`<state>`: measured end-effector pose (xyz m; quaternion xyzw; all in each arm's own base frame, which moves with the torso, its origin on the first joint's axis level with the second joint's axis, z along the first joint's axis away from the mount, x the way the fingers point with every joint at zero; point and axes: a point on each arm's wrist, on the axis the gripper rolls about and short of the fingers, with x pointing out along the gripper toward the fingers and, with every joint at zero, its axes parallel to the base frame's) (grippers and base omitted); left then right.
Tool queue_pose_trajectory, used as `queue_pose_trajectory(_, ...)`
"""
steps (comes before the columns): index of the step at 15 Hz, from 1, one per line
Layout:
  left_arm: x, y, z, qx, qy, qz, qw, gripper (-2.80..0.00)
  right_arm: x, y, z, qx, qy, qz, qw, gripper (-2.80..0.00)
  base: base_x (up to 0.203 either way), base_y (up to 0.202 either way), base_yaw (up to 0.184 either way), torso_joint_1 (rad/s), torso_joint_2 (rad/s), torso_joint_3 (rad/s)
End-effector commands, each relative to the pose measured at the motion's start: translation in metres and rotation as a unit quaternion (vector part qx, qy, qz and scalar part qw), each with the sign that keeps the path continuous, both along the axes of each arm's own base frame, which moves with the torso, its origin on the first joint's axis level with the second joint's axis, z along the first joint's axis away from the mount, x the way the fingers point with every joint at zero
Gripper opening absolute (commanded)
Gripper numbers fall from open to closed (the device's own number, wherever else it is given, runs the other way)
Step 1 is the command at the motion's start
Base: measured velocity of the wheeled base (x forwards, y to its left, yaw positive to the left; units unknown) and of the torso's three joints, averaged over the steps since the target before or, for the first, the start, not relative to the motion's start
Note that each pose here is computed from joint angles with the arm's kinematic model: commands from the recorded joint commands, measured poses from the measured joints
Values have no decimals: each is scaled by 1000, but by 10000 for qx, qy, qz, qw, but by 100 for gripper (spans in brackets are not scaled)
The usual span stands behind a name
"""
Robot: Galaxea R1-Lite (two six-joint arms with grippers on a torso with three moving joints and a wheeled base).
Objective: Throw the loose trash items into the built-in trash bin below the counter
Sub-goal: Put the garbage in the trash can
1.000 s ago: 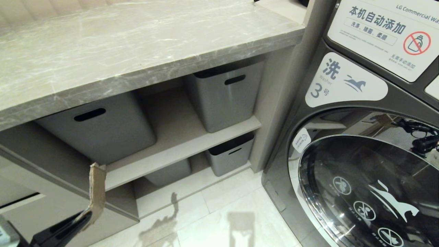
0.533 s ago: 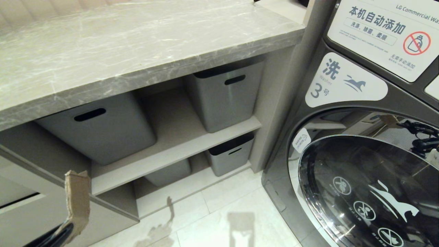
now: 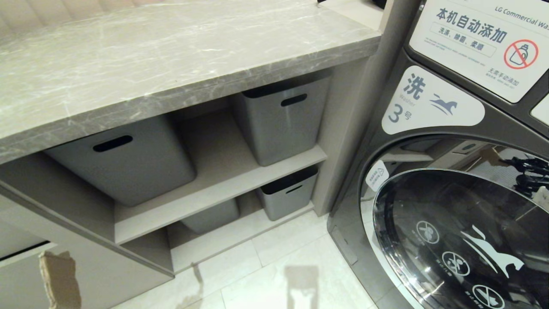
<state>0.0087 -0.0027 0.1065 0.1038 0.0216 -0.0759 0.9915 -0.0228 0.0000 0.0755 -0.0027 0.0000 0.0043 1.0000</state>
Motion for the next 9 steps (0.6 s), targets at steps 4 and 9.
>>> queue_pose_trajectory(4,-22,2,-23,-143,26,459,9988,-280,0,0,0,-4,-7,3,10000,-280,0,0,0,0,0,0)
queue_pose_trajectory(9,-32,2,-32,-245,-241,530,9980,-280,0,0,0,-4,-8,3,10000,-280,0,0,0,0,0,0)
